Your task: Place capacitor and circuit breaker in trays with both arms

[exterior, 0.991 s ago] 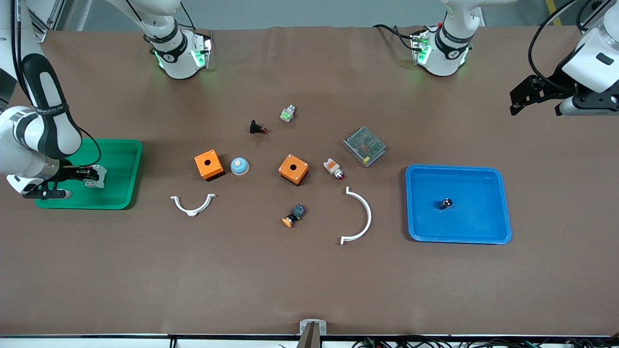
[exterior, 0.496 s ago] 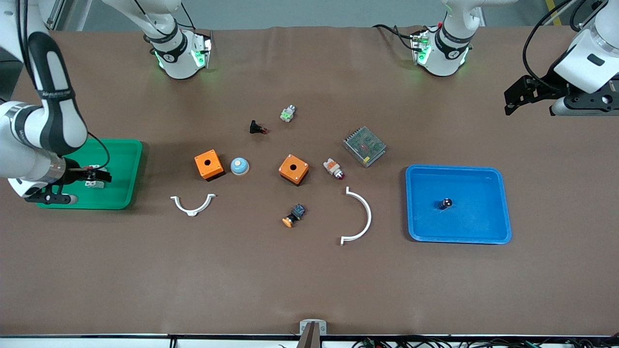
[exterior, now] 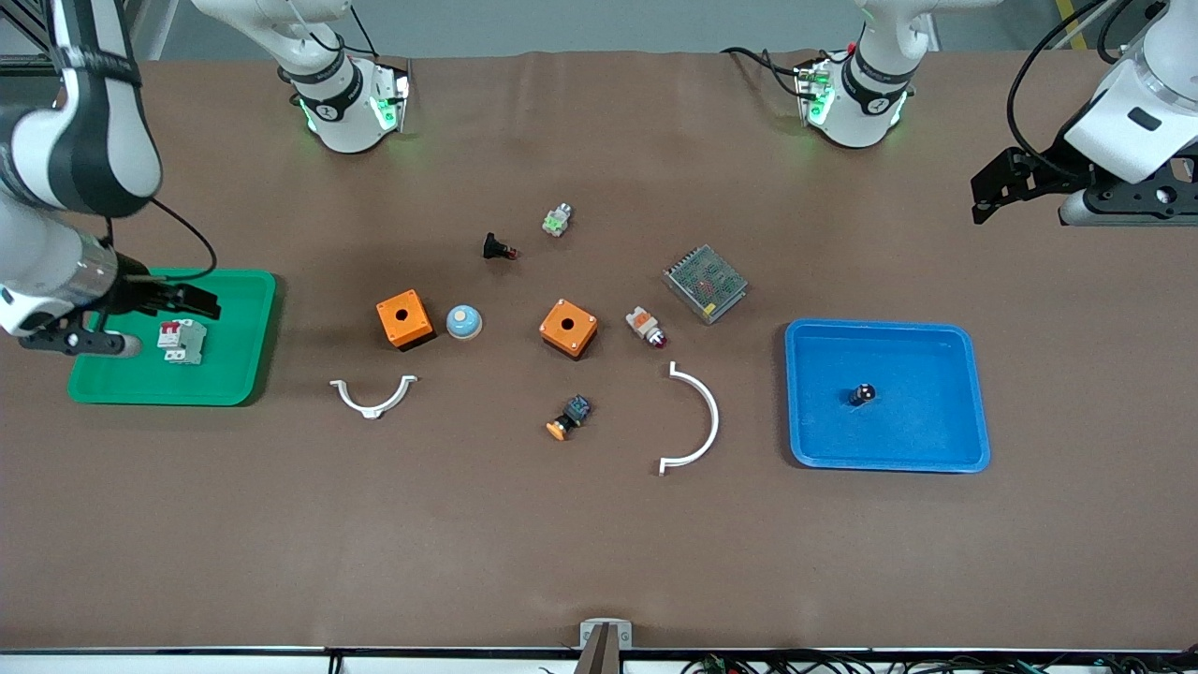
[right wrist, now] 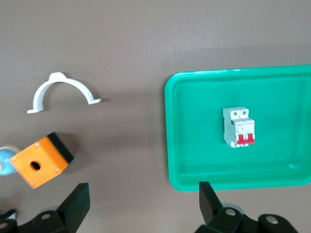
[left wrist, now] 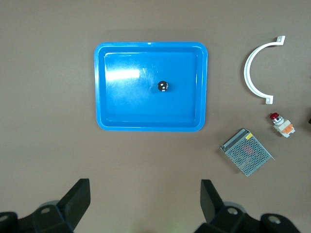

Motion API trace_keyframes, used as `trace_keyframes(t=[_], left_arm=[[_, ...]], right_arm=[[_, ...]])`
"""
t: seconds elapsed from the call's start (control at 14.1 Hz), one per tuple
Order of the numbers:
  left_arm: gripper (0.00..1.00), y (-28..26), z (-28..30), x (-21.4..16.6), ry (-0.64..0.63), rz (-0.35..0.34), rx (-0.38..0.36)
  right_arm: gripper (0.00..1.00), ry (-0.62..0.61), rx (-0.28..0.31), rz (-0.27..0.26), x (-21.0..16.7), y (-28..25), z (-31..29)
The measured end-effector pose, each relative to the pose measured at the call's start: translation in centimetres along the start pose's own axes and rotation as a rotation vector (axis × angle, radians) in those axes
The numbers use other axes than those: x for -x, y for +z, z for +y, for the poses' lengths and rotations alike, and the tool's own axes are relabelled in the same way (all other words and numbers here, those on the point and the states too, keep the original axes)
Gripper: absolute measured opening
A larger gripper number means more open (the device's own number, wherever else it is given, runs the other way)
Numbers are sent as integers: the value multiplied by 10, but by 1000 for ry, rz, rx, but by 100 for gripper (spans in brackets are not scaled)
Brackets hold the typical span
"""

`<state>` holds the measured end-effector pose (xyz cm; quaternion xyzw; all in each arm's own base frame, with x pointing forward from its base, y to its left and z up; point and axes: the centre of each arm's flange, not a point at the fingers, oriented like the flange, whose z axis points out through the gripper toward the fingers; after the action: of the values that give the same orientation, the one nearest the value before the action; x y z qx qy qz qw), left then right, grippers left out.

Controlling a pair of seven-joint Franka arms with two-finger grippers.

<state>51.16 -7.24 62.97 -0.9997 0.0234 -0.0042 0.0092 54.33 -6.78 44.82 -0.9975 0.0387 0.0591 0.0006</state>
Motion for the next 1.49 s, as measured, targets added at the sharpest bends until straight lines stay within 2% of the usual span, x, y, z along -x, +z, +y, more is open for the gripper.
trace_keyframes(t=[0.35,0.71,0.92,1.49], left_arm=[[100,0,0,0,1,0,0],[100,0,0,0,2,0,0],[100,-1,0,0,2,3,0],[100,-2,0,0,2,5,0]], right_arm=[[100,-2,-6,6,19,-110,-1],[100,-4,-1,100,23,-178,-2],[100,-3,1,132,24,-197,-2],[100,-2,2,146,22,-204,-1]])
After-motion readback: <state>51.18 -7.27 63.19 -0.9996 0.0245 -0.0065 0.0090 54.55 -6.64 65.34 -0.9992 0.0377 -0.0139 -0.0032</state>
